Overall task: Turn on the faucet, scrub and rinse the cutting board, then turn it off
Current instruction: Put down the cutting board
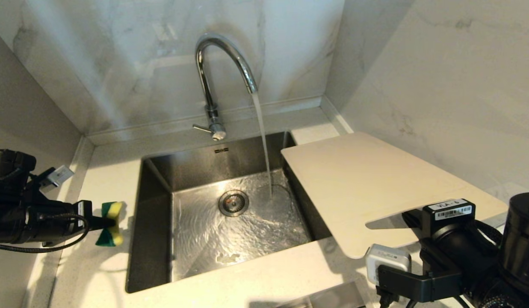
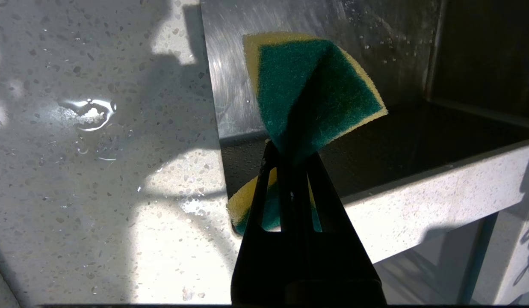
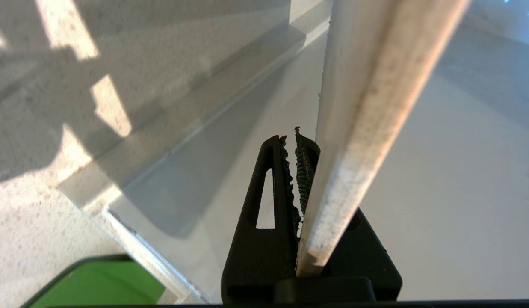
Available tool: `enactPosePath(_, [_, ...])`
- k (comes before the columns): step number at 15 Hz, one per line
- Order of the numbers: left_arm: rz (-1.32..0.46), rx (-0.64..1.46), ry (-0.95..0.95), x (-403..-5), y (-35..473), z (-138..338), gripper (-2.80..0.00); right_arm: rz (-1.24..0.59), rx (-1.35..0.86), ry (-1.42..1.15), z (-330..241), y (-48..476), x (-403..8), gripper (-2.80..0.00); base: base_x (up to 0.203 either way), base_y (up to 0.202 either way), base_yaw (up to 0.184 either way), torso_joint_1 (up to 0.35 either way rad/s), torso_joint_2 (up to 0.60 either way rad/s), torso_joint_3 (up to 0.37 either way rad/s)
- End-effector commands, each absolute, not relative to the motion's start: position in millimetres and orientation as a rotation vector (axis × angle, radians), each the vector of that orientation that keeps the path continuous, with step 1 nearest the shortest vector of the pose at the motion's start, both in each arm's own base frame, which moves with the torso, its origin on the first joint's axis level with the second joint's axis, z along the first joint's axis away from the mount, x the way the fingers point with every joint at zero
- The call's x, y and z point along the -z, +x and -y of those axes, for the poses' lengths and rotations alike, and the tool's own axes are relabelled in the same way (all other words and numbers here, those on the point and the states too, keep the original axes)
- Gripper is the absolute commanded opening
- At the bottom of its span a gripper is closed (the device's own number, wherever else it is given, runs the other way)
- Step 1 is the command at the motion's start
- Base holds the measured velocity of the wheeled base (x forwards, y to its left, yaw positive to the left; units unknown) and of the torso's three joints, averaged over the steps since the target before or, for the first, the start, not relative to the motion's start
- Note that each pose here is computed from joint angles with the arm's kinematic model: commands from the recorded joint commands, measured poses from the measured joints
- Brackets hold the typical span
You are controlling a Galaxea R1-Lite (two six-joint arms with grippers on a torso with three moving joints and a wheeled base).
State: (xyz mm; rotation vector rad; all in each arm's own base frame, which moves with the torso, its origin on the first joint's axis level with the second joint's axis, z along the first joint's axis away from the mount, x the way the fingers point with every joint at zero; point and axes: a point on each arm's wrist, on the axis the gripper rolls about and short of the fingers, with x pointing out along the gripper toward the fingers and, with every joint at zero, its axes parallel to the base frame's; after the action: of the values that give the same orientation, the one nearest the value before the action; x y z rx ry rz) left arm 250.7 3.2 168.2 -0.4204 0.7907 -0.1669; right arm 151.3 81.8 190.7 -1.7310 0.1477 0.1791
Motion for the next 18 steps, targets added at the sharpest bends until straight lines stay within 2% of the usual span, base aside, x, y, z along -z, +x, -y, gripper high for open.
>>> enactPosePath(1, [-0.791, 0.168, -0.423, -167, 252, -3, -2.8, -0.145, -0.192, -1.746, -88, 157, -187, -2.8, 0.0, 0.0, 0.0, 0.0, 0.0, 0.0])
enactPosePath(4, [-0.792, 0.166, -0.424, -167, 252, -4, -2.8, -0.116, -0.191, -1.743, -99, 161, -184, -2.8, 0.0, 0.0, 0.0, 0.0, 0.0, 0.0])
enactPosePath(18, [-0.81, 0.164, -0.426, -155, 260, -4, -2.8, -0.255, -0.272, -1.762, -96, 149, -142, -2.8, 0.0, 0.0, 0.0, 0.0, 0.0, 0.0])
